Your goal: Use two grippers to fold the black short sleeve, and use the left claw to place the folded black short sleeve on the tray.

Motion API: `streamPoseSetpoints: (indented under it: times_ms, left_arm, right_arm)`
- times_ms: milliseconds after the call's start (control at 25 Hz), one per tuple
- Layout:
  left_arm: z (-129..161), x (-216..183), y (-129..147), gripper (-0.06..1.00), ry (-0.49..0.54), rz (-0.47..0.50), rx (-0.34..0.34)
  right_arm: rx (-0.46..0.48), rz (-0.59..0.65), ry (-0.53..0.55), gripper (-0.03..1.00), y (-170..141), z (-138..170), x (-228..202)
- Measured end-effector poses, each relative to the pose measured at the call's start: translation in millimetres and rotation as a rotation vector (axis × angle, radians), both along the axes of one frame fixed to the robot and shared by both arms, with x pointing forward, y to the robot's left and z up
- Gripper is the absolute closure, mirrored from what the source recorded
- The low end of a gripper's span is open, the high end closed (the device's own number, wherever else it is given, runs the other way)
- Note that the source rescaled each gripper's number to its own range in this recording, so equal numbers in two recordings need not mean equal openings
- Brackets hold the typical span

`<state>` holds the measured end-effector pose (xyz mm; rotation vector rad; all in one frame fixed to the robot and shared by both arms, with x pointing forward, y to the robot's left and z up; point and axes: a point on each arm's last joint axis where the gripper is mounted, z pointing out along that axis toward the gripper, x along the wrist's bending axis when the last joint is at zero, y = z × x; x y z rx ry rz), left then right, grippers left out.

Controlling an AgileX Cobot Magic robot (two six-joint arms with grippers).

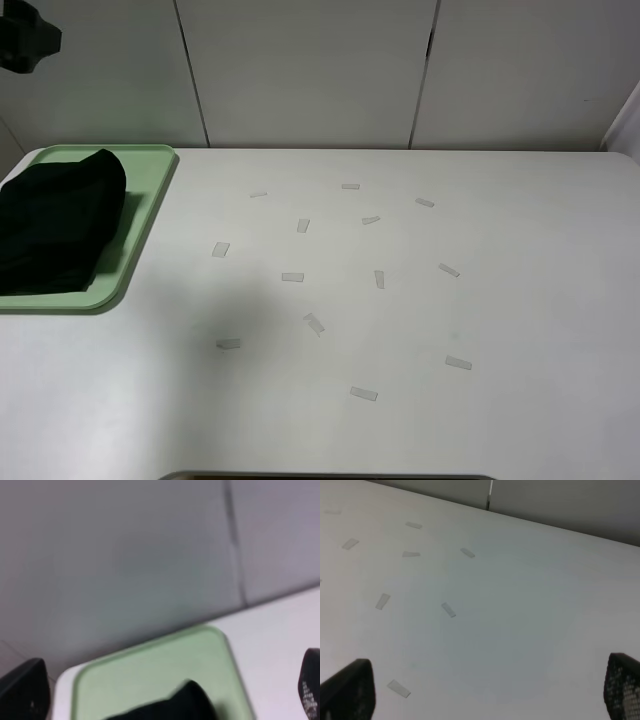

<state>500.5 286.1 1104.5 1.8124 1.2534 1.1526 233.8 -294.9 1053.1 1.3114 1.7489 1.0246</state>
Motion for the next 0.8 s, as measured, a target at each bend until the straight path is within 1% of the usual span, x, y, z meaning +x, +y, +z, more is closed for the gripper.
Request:
streamPoseSetpoints:
  times_ms: [80, 160, 240, 320, 440, 560, 600, 720, 800]
  left_arm:
    - [8.0, -15.3, -10.8, -0.06, 0.016, -0.075, 0.014]
    - [14.6, -30.7, -18.6, -0.06, 0.035, -0.140, 0.011]
    - [23.3, -47.1, -21.6, -0.06, 0.035, -0.172, -0.021]
    - [34.3, -65.8, -20.0, -0.06, 0.015, -0.173, -0.053]
    - [48.0, -94.6, -14.7, -0.06, -0.015, -0.144, -0.094]
    - [56.5, -126.5, -5.9, -0.06, -0.023, -0.095, -0.094]
    - [57.5, -138.1, -2.1, -0.06, -0.013, -0.069, -0.096]
    - [57.3, -169.8, 8.2, -0.06, 0.018, 0.018, -0.130]
    - [54.2, -189.5, 14.6, -0.06, 0.007, 0.066, -0.142]
  right_arm:
    - [0.000, 0.000, 0.000, -0.03, 0.0, 0.0, 0.0]
    - [0.000, 0.000, 0.000, -0.03, 0.0, 0.0, 0.0]
    - [0.000, 0.000, 0.000, -0.03, 0.0, 0.0, 0.0]
    - [0.000, 0.000, 0.000, -0.03, 0.0, 0.0, 0.0]
    - [0.000, 0.000, 0.000, -0.03, 0.0, 0.0, 0.0]
    - [0.000, 0.000, 0.000, -0.03, 0.0, 0.0, 0.0]
    - [0.000, 0.000, 0.000, -0.03, 0.0, 0.0, 0.0]
    - [0.000, 0.000, 0.000, -0.03, 0.0, 0.0, 0.0]
    - [0.000, 0.000, 0.000, -0.03, 0.0, 0.0, 0.0]
